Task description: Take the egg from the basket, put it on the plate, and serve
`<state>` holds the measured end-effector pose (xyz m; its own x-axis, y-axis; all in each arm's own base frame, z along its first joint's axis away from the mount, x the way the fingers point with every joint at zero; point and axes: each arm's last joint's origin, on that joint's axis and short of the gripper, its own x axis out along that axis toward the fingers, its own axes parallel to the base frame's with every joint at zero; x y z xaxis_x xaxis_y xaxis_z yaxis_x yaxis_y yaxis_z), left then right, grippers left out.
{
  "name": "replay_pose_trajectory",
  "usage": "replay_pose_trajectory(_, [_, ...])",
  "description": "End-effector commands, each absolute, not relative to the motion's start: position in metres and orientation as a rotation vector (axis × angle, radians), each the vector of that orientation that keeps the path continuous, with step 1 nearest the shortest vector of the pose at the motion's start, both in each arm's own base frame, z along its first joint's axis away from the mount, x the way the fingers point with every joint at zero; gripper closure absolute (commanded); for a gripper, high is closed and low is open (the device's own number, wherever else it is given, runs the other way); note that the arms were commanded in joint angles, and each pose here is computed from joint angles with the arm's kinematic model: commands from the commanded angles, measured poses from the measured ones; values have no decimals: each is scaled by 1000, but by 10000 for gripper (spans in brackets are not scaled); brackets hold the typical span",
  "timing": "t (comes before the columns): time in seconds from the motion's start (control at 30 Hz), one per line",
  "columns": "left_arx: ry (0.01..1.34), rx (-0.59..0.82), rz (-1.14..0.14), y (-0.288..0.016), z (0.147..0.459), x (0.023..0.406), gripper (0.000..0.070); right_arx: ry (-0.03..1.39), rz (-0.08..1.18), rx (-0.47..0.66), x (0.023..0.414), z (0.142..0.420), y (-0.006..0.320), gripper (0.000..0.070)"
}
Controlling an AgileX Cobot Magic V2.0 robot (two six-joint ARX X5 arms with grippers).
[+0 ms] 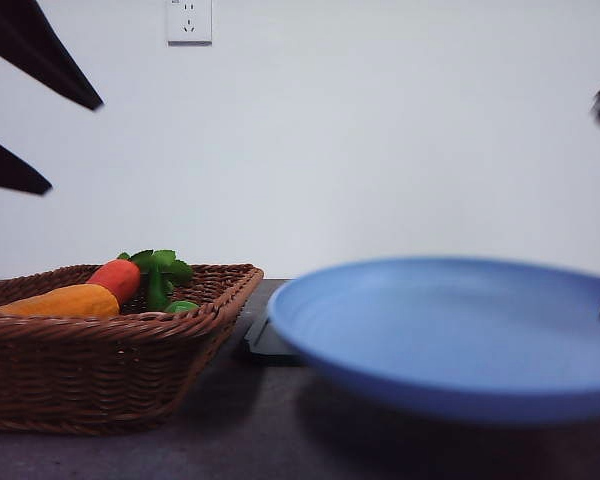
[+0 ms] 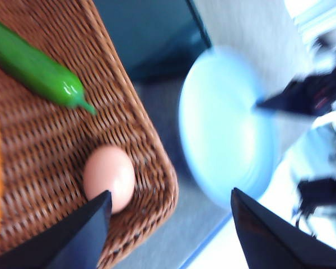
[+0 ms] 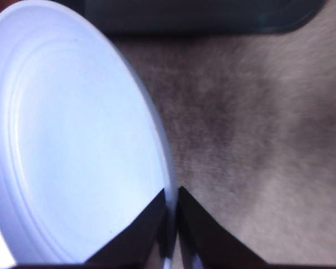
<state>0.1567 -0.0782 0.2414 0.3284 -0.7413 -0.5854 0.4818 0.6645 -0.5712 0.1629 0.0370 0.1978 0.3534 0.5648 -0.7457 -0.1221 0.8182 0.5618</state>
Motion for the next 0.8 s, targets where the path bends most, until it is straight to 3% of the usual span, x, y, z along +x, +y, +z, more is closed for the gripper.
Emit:
replay_pose_trajectory(0.0, [930,-253,-816,-85,242,162,259,1102,458,464,159,203,34,700])
replay_pose_trajectory(0.3, [1006,15,-787,-124,227,187,259,968,434,473,137,224,23,700])
replay_pose_trajectory(0.77, [1186,136,-796,-154,186,220,262,957,429,475,129,227,22,700])
